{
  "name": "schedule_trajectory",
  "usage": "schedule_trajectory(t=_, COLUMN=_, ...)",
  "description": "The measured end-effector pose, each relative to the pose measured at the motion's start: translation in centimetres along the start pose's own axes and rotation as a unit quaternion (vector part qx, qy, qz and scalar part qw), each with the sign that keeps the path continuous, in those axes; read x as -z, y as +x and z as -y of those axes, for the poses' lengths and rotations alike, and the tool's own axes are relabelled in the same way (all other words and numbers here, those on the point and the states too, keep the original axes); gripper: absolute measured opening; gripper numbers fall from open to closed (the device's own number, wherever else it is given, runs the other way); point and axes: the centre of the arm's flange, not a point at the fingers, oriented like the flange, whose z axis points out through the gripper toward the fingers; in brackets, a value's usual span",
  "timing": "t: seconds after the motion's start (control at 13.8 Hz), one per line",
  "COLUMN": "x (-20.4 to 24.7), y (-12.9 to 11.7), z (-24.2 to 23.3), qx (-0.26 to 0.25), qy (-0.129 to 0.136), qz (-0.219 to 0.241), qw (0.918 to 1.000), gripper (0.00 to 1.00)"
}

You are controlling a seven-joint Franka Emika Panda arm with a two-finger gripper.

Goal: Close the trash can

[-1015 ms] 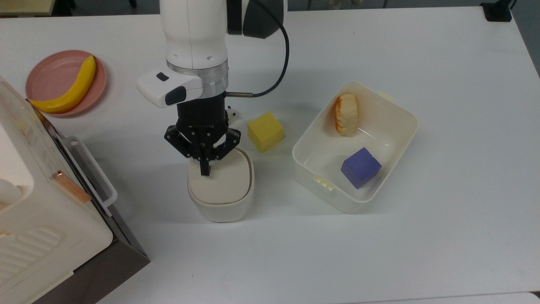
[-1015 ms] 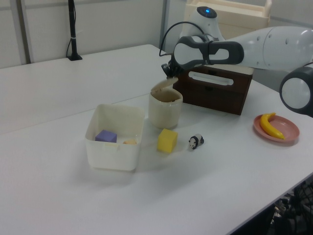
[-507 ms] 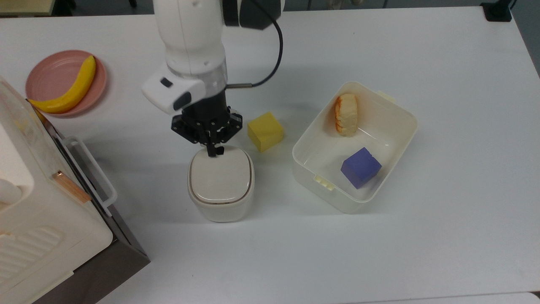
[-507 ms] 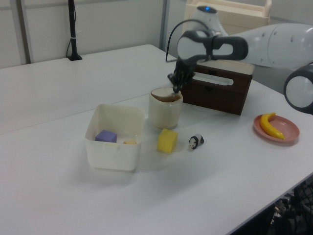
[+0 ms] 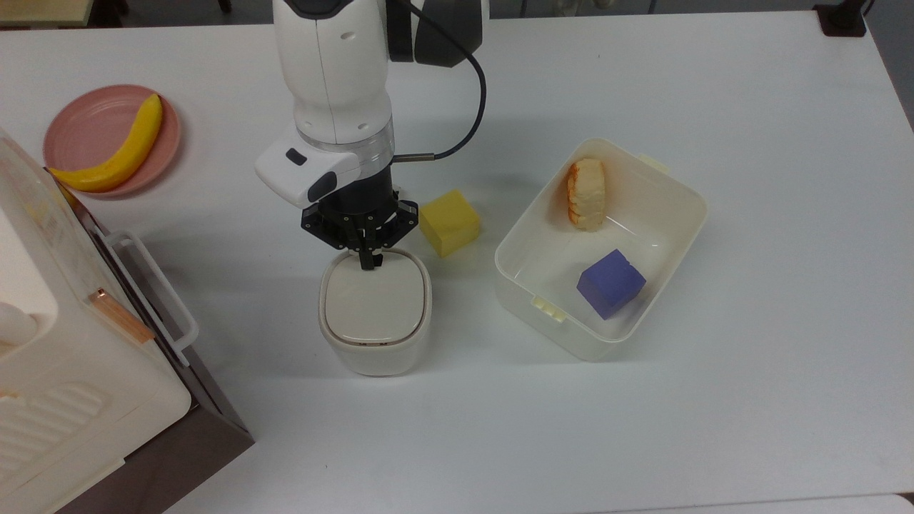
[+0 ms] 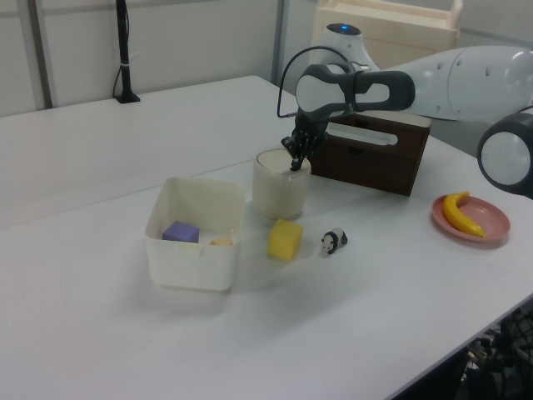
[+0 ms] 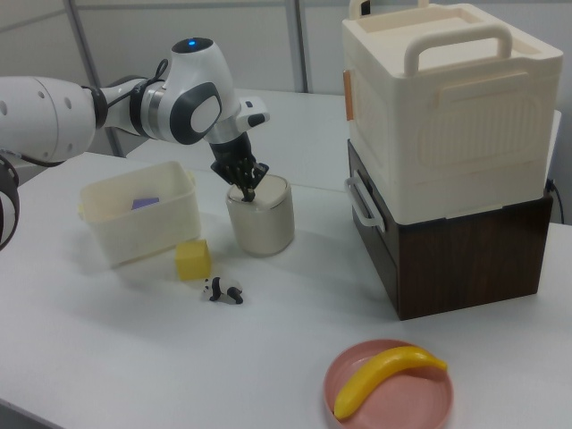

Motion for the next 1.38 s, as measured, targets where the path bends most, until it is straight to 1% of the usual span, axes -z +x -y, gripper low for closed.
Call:
schedule_trajectory(t=0.14, x=1.1, y=-0.1, z=0.3, qx=0.000, qy=0.004, qz=0.005, qw=1.0000, gripper=0.01)
schedule_trajectory(t=0.22, x=2.5, y=-0.5, z=0.5, qx=-0.002, qy=0.012, qz=0.014, qw=0.9998, gripper=0.01)
schedule_trajectory(t=0.36, x=4.9, y=-1.0, z=0.8, qx=-0.003, qy=0.021, qz=0.021, qw=0.9995, gripper=0.01)
schedule_trajectory(t=0.51, x=6.4, y=-1.3, z=0.9, qx=-0.003, qy=0.023, qz=0.022, qw=0.9995, gripper=0.01)
schedule_trajectory(t=0.87, x=6.3, y=-1.4, z=0.8, qx=-0.004, qy=0.024, qz=0.024, qw=0.9994, gripper=0.01)
schedule_trajectory(t=1.01, x=6.6, y=-1.2, z=0.9, qx=-0.010, qy=0.034, qz=0.019, qw=0.9992, gripper=0.01)
schedule_trajectory(t=1.09, x=7.1, y=-1.0, z=1.0, qx=-0.014, qy=0.043, qz=0.013, qw=0.9989, gripper=0.01)
schedule_trajectory(t=1.16, x=8.3, y=-0.5, z=1.1, qx=-0.021, qy=0.056, qz=-0.001, qw=0.9982, gripper=0.01)
schedule_trajectory(t=1.23, x=9.3, y=0.1, z=1.1, qx=-0.028, qy=0.061, qz=-0.023, qw=0.9975, gripper=0.01)
schedule_trajectory(t=1.3, x=10.9, y=1.1, z=0.9, qx=-0.045, qy=0.062, qz=-0.070, qw=0.9945, gripper=0.01)
schedule_trajectory(t=1.38, x=11.9, y=1.8, z=0.7, qx=-0.060, qy=0.061, qz=-0.105, qw=0.9907, gripper=0.01)
